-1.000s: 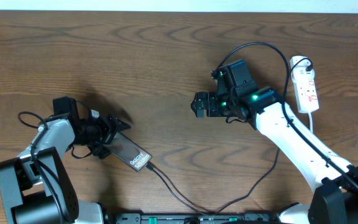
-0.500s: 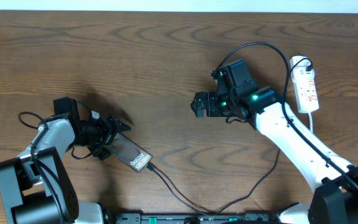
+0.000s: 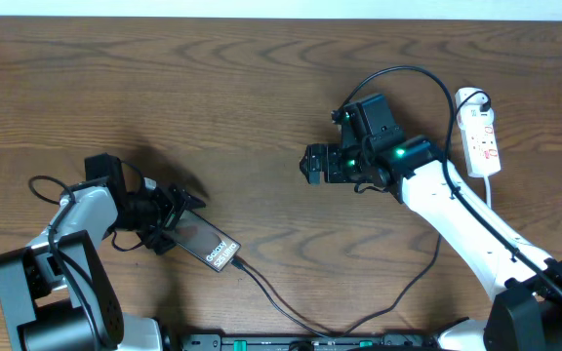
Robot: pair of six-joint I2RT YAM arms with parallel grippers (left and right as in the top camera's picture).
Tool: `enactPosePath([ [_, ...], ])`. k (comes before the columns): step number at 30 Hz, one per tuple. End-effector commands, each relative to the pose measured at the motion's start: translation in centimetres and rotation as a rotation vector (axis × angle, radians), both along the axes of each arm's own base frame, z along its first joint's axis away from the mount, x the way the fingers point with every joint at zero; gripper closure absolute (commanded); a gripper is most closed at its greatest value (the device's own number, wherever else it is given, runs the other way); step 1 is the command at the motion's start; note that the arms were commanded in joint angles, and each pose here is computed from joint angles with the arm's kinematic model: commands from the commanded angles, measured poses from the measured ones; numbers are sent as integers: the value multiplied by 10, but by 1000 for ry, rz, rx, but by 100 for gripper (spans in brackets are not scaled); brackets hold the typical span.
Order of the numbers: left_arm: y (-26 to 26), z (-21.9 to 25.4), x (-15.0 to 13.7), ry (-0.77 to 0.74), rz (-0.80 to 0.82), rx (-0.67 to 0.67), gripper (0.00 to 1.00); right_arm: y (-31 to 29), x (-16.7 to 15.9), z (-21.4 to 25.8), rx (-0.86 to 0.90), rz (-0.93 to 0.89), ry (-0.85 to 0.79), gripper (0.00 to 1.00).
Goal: Plug charger to phone and switch on socket
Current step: 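Release the phone with the left gripper and lift it away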
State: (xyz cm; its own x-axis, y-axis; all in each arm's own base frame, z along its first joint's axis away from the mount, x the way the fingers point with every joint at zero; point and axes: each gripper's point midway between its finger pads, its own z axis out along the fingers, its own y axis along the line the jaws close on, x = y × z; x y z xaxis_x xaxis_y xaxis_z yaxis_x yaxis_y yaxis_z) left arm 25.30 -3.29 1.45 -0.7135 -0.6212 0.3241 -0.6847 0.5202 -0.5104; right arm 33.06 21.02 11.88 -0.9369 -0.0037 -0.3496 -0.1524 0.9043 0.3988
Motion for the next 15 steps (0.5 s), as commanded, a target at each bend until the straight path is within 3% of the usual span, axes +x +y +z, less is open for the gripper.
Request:
enactPosePath([
  [1, 18, -26, -23, 102, -22, 143, 15, 2, 2, 9, 2, 10, -31, 1],
  [15, 25, -30, -35, 159, -31, 192, 14, 2, 2, 9, 2, 11, -31, 1],
])
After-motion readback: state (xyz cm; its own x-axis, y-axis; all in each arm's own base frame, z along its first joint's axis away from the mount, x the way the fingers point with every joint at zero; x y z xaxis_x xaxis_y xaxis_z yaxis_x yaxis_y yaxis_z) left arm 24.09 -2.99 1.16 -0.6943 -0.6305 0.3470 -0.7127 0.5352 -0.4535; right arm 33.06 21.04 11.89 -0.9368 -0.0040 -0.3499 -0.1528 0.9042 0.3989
